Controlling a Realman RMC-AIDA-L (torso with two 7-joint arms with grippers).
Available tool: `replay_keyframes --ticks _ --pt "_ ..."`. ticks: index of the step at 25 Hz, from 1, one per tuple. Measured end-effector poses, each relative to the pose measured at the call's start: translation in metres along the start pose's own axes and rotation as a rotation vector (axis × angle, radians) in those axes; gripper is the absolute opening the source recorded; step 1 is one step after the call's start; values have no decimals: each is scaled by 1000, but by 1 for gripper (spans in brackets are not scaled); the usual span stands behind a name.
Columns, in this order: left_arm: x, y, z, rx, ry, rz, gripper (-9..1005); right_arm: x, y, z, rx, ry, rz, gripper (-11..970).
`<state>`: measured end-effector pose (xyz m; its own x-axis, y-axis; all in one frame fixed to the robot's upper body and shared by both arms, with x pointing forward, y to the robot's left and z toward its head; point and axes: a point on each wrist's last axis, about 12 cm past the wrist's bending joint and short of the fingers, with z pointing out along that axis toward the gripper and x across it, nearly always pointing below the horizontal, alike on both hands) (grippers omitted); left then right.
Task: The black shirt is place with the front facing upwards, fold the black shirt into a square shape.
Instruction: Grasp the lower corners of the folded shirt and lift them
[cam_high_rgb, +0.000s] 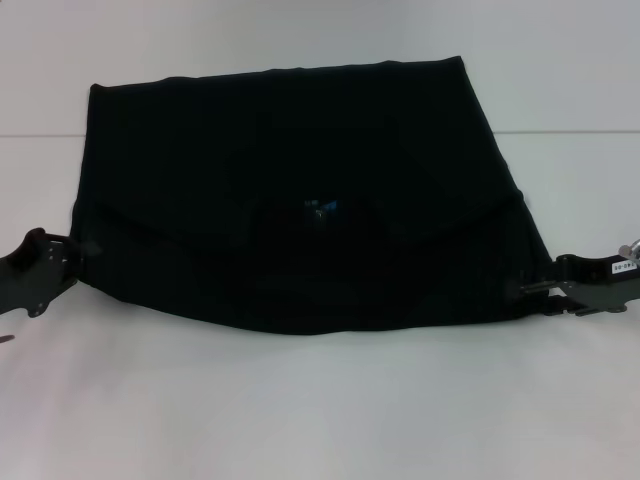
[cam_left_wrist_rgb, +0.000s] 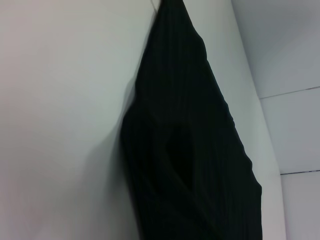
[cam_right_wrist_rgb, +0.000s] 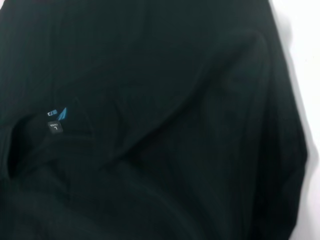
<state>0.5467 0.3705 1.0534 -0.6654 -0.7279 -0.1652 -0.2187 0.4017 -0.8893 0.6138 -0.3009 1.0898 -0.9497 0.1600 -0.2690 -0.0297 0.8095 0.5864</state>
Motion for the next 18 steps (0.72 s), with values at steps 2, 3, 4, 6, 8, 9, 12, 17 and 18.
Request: replay_keyframes --ticks 2,3,4,6,8,9,12,17,18 --pt "1 0 1 1 1 -1 62 0 2 2 -1 1 -3 688" --pt "1 0 1 2 2 -1 62 0 2 3 -2 1 -4 687" --pt "1 0 1 2 2 -1 62 0 3 3 -3 1 -5 686" --pt "1 0 1 2 3 0 62 0 3 4 -4 -4 -4 684" --pt "1 0 1 4 4 -1 62 -1 3 4 -4 -11 0 682" --pt "2 0 1 4 4 -1 62 -1 3 4 -3 -15 4 681" --pt "2 0 1 6 5 -1 62 -3 2 3 5 -22 1 677" --pt "2 0 0 8 1 -3 62 -4 3 3 11 -25 -11 555" --pt "1 0 -1 9 -1 -3 62 -5 3 2 12 -26 -12 516"
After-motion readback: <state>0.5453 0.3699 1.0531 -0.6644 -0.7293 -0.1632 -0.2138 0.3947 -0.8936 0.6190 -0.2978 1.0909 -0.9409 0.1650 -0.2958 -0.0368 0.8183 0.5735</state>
